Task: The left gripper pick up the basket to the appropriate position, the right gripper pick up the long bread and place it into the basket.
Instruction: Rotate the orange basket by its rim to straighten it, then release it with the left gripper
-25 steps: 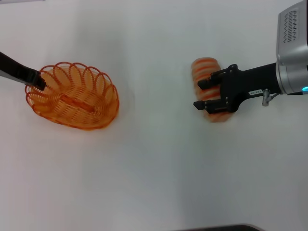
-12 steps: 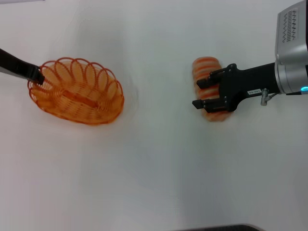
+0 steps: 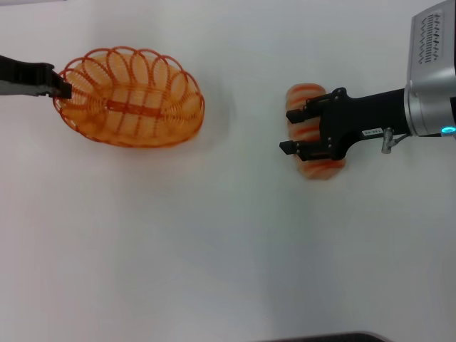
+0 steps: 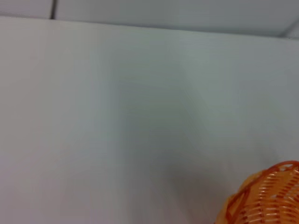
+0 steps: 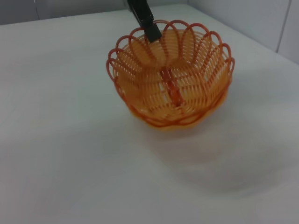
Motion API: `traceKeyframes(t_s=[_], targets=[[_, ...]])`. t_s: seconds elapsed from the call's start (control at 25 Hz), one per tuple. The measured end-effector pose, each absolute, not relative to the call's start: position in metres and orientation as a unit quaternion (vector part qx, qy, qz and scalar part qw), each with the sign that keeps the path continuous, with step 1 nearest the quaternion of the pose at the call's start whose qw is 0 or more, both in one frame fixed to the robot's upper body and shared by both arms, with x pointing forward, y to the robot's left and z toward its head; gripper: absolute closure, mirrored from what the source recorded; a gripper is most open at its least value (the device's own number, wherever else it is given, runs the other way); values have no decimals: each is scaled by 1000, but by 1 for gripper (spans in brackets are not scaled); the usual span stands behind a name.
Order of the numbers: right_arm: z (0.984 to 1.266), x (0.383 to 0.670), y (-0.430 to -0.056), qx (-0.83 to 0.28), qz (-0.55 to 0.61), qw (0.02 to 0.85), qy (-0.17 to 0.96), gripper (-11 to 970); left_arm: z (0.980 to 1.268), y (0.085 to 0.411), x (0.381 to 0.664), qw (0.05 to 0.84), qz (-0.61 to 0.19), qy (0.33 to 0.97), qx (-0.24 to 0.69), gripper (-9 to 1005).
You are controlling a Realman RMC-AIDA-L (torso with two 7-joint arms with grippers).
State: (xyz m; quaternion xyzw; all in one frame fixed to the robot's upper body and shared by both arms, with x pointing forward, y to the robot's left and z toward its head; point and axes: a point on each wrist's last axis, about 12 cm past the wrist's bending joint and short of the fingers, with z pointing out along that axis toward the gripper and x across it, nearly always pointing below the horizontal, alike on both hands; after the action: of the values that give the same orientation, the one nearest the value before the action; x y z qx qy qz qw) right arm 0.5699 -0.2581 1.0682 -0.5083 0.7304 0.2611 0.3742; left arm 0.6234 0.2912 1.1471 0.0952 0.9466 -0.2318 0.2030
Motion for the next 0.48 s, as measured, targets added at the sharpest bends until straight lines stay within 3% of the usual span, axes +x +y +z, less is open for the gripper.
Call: traceKeyframes(t_s=[0.48], targets=[[1069, 568, -258, -521, 259, 381, 719, 362, 1118, 311, 599, 193, -276, 941, -19, 926]])
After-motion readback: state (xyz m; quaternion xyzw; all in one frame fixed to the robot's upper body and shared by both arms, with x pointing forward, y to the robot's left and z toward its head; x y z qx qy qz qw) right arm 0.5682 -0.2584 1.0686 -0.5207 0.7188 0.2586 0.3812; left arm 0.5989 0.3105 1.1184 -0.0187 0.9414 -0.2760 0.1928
